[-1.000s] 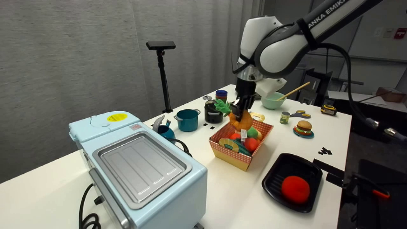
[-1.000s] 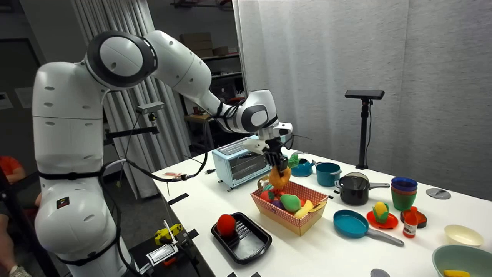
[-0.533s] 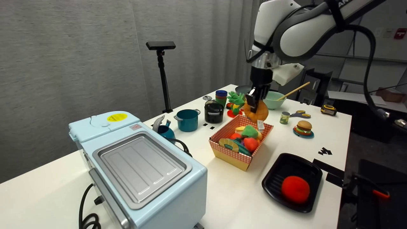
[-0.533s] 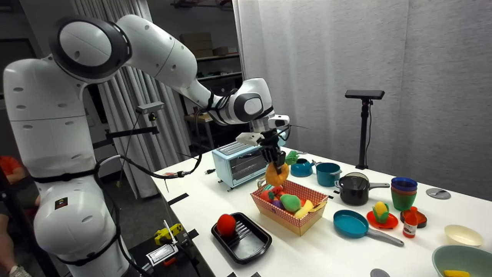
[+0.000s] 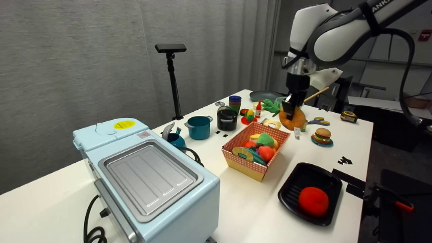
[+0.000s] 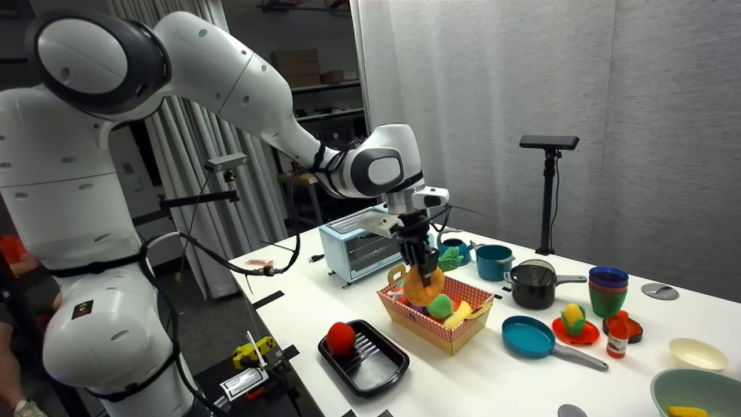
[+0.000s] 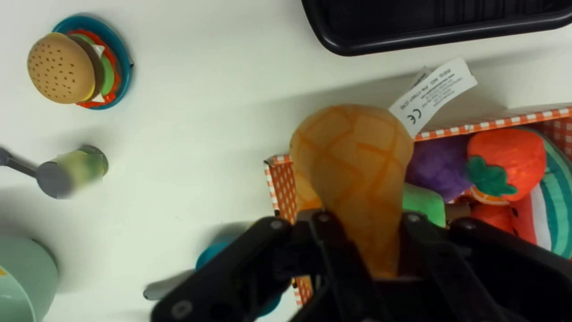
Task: Pick up the pineapple plush toy from the basket and put it on the black tray.
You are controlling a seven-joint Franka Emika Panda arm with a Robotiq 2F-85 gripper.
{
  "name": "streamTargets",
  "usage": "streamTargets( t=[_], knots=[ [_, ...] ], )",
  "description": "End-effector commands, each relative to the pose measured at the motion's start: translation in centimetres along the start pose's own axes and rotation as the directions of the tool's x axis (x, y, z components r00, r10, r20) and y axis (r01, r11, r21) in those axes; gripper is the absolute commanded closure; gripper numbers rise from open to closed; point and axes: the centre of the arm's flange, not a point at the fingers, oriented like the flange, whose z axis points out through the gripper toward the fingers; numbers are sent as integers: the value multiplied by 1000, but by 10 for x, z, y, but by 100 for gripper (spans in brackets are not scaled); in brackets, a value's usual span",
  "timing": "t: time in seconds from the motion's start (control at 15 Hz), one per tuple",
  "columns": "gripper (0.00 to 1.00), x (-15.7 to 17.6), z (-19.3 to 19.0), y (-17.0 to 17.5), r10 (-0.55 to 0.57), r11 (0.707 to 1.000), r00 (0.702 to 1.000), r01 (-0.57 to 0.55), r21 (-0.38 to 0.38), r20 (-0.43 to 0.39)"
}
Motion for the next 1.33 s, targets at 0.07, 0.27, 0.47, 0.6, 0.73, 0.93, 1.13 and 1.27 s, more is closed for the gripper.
streamTargets(
  t=[0.07,0.27,0.47,0.6,0.73,0.93,1.13,1.27],
  knots=[
    [95,-29,5,28,-6,1000,997,6,7,81],
    [95,-43,11,36,-21,1000,989,19,12,144],
    [95,-52,15,38,-21,999,975,11,46,219],
    [95,-56,16,38,-32,997,964,11,82,262],
    [95,-60,18,37,-47,993,951,10,121,307],
    [95,-65,20,37,-78,986,933,20,166,352],
    [95,-67,22,37,-116,978,922,42,203,370],
    [95,-81,49,21,-142,970,923,59,234,357]
  ],
)
